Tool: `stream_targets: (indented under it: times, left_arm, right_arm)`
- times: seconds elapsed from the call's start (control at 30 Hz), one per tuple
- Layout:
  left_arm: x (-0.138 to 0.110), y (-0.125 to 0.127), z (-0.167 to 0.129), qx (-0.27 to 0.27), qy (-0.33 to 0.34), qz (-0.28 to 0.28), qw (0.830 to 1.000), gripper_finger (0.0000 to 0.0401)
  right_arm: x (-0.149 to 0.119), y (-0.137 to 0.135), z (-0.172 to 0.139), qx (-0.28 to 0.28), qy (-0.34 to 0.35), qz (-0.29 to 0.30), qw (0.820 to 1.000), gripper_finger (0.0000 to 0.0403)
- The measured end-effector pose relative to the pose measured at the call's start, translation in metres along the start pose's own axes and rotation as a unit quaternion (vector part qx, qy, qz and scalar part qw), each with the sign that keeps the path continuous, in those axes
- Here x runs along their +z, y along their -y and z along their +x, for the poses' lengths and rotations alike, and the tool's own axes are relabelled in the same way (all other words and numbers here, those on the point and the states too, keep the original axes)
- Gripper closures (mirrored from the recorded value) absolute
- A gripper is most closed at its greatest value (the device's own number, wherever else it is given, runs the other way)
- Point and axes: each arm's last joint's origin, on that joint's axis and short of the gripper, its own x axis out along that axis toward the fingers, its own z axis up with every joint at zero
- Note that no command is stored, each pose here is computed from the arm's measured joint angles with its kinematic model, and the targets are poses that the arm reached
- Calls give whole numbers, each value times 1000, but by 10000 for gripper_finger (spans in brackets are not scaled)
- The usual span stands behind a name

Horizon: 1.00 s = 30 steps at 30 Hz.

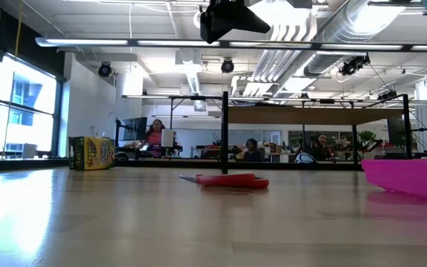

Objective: Pack school essentials
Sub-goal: Put the blue sticky notes into the supply box

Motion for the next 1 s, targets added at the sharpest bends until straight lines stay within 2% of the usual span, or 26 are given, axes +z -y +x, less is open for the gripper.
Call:
stream_targets:
  times: [0.37, 0.53, 0.63, 0.83, 1.0]
  left_arm:
    - [0, 0, 0, -5, -2, 0, 1000, 134]
    - [0, 0, 0, -5, -2, 0, 1000, 134]
    - [0, 0, 0, -5, -2, 0, 1000, 134]
    - [0, 0, 0, -5, -2, 0, 1000, 134]
    - [0, 0, 0, -5, -1, 0, 1000, 134]
  right_arm:
    - [-14, -17, 25, -22, -20, -14, 999, 400]
    - [-27, -17, 36, -24, -9, 14, 1000, 400]
    - [-38, -8, 52, -2, -2, 49, 999, 400]
    - [-52, 0, 72, 97, 71, 115, 986, 400]
    - [-67, 3, 86, 154, 62, 133, 977, 400]
